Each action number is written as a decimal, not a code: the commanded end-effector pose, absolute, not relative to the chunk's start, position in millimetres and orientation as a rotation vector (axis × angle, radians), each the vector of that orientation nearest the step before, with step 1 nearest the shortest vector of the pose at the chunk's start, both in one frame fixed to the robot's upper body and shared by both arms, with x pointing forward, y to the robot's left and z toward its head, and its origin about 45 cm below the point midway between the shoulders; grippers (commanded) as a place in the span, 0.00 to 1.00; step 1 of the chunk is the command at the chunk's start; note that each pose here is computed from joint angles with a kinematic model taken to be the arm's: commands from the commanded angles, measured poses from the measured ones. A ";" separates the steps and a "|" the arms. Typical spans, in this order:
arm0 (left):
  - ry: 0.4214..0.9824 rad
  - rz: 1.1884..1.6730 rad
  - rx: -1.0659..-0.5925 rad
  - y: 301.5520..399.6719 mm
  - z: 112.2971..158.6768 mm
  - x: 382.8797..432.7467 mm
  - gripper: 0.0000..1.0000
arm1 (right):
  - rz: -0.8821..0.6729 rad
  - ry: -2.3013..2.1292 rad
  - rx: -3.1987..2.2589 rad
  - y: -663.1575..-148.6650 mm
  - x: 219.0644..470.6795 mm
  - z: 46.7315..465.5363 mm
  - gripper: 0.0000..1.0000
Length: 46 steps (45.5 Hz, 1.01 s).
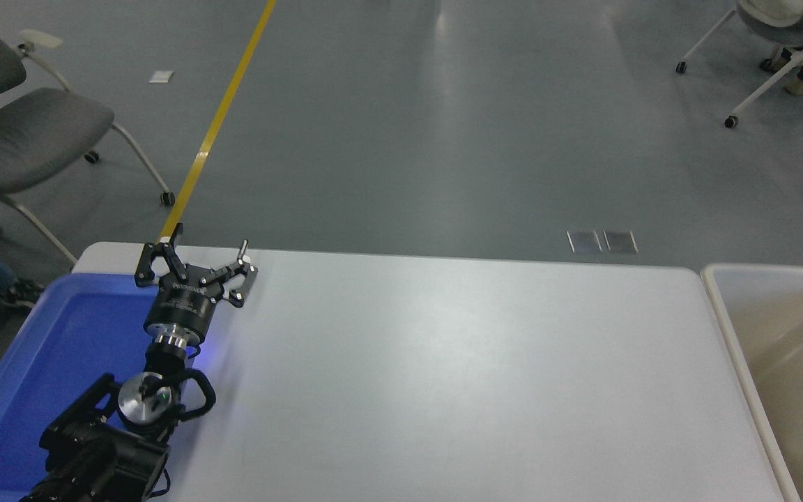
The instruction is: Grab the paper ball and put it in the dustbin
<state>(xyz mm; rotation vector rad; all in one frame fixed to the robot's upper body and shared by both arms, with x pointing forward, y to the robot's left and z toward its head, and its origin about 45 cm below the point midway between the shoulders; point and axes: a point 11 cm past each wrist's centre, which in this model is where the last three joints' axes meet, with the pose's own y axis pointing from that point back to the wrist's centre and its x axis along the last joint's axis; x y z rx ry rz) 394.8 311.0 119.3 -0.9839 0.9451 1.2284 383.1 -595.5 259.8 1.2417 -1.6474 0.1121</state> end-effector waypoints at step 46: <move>0.945 1.229 -0.985 311.3 119.4 394.8 0.99 | -0.477 -1.990 0.972 -552.3 253.5 27.7 0.10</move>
